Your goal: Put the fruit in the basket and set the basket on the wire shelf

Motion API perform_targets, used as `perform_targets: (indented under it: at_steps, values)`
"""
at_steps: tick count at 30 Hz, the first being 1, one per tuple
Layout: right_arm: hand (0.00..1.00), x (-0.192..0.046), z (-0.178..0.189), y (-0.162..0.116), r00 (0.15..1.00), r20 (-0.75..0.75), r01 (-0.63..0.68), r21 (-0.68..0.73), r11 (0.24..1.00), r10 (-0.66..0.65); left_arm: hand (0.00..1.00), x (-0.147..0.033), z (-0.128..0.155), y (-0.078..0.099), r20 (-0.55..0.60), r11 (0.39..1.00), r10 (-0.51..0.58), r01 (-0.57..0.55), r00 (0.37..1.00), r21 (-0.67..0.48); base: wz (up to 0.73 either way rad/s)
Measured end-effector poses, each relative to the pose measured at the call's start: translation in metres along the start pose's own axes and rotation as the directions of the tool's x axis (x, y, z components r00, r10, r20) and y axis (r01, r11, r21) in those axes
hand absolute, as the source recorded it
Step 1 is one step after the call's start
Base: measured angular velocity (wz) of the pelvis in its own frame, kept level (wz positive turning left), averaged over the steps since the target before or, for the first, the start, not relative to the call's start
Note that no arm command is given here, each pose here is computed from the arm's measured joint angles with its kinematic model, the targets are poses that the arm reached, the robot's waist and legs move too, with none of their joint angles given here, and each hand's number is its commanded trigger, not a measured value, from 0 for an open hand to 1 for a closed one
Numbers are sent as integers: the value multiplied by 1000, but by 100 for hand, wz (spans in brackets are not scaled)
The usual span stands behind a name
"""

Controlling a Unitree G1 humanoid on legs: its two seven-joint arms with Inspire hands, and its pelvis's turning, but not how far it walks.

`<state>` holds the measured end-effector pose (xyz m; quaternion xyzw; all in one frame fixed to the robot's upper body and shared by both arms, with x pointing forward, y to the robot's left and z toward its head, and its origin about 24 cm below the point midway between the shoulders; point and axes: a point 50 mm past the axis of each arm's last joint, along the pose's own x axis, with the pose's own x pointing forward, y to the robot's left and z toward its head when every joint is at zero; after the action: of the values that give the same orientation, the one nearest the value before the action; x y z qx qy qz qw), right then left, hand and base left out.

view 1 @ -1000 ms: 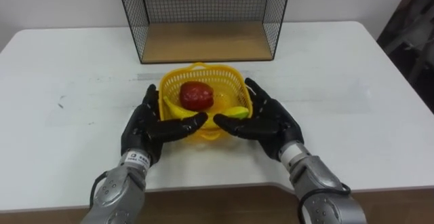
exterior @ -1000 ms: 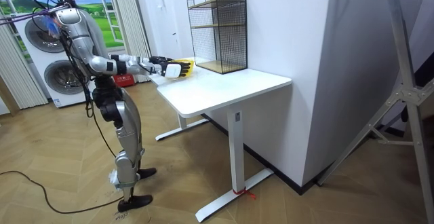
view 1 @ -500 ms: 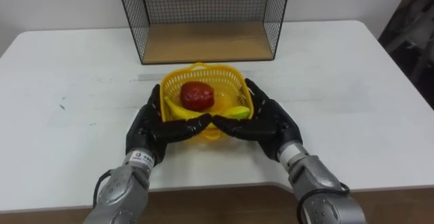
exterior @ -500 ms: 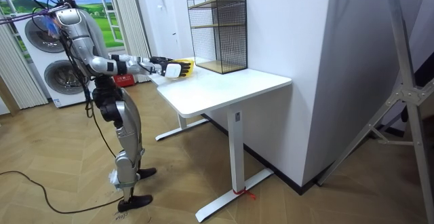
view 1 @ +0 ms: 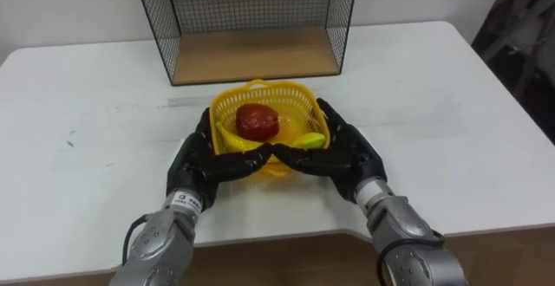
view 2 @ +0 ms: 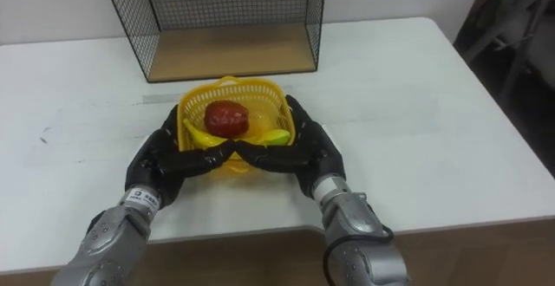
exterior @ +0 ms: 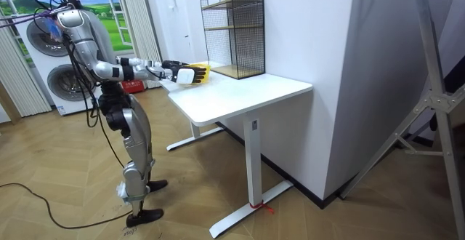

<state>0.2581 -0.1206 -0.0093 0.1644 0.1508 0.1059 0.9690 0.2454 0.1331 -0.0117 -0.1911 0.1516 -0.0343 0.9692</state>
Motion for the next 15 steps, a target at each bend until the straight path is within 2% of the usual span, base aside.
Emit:
perform_targets:
  at_steps: [15]
  values:
    - [0,0,16,6,998,70,-3,0,1000,2,0,8,13,-6,44,1000,-24,23,999,21,-3]
